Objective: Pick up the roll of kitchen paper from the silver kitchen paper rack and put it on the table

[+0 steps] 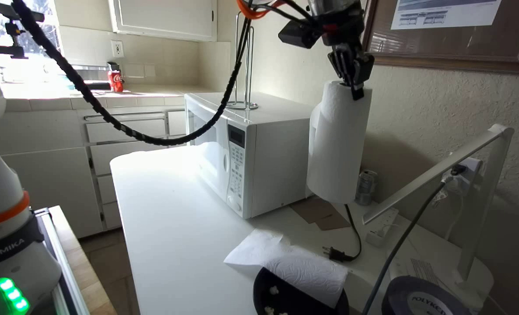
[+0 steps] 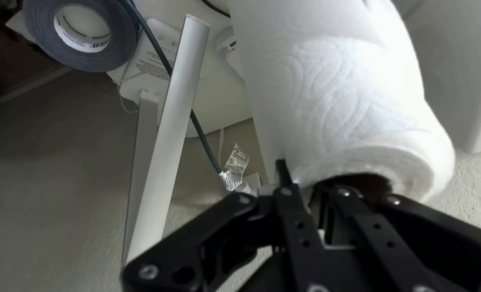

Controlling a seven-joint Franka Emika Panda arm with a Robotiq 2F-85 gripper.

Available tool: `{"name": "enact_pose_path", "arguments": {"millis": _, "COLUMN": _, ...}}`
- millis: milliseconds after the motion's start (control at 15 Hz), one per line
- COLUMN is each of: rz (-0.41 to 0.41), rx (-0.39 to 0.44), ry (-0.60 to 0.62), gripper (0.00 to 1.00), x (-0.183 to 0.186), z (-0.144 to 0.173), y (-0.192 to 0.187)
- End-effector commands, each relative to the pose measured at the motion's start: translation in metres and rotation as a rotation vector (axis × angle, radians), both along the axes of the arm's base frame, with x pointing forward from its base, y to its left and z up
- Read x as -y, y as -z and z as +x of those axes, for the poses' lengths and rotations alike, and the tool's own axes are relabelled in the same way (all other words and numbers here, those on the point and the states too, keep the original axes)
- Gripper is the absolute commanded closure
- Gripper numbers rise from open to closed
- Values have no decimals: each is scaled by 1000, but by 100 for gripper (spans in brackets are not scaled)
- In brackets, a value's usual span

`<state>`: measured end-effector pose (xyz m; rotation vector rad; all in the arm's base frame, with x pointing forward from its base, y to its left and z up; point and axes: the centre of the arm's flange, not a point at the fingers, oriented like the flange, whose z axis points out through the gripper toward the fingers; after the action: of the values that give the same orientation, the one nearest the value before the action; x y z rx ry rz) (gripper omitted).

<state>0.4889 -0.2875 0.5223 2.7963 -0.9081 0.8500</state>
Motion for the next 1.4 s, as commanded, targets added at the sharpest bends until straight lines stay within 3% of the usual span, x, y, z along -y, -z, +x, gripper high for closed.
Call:
{"name": "enact_pose_path", "arguments": {"millis": 0, "rz": 21, "rx": -4, "ry": -14, "gripper": 97, "x": 3, "z": -3, "y": 34}}
{"name": "enact_pose_path", "arguments": {"millis": 600, "rz": 48, "rx": -97, "ry": -27, "gripper": 97, "x": 4, "z": -13, "y": 92}}
{"name": "enact_pose_path", "arguments": {"millis": 1333, "rz": 25, "rx": -71, "ry": -31, "gripper": 97, "x": -1, "z": -4, "y": 132}}
